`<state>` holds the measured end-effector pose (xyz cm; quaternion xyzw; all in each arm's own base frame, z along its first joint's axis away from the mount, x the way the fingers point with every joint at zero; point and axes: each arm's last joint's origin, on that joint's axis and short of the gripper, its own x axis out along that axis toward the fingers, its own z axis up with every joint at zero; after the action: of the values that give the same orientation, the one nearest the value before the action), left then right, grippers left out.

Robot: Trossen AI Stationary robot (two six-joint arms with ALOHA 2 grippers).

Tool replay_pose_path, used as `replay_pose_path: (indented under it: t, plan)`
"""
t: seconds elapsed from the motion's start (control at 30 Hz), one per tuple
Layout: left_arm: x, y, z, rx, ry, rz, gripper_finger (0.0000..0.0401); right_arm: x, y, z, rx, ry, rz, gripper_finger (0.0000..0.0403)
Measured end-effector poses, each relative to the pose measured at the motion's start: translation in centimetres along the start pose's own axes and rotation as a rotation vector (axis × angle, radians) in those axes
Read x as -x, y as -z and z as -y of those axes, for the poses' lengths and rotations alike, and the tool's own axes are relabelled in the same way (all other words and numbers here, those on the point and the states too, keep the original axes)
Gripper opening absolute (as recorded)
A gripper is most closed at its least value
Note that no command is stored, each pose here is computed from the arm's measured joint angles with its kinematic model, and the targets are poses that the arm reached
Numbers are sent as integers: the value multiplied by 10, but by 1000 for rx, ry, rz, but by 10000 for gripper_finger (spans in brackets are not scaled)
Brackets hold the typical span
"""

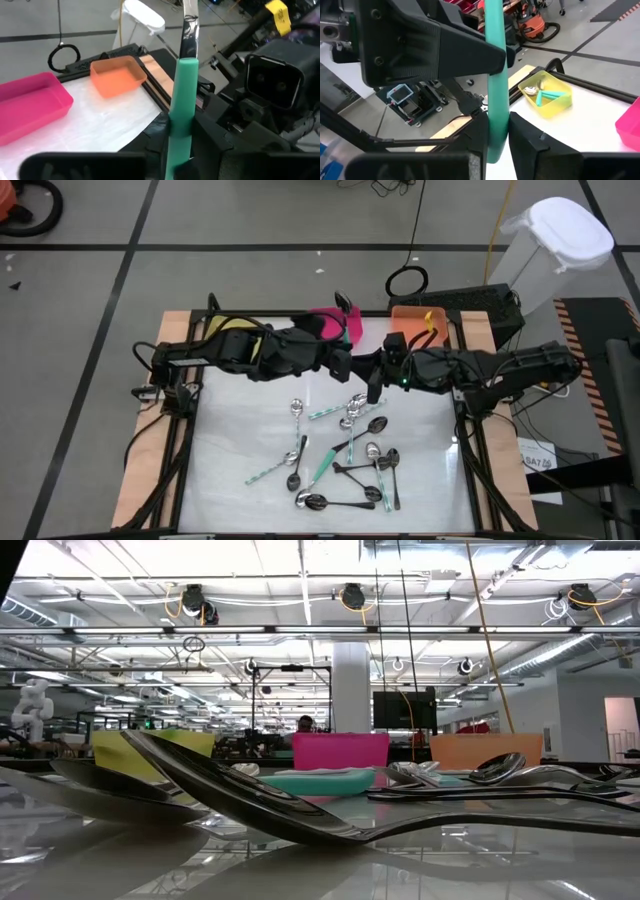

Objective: Sort silverware by color (type)
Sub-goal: Put the light green spoon into the yellow bin

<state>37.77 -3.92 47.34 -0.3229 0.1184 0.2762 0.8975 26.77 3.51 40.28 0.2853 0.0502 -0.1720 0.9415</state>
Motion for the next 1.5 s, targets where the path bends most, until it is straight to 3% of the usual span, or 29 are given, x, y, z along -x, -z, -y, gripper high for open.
replay_pose_path:
  t: [0.2, 0.33, 0.6, 0.8, 0.93, 1.3, 1.5]
  plan:
    - [5, 3, -2, -45, 41, -97, 149, 4, -5, 0, -25, -29, 14, 45]
    - [25, -6, -12, -70, 63, -180, 182, 10, -12, -1, -50, -48, 57, 44]
    - [75, -32, -24, -230, 205, -185, 190, 16, -19, -1, -78, -116, 46, 44]
    - [101, -46, -32, -525, 266, -103, 191, 15, -23, -1, -105, -223, 3, 44]
    - [107, -50, -34, -633, 284, -71, 191, 14, -25, 1, -107, -259, -22, 44]
    - [93, -49, -29, -442, 382, -154, 191, 8, -35, 13, -88, -408, -129, 44]
    - [81, -56, -25, -274, 395, -116, 191, 3, -46, 18, -87, -515, -114, 44]
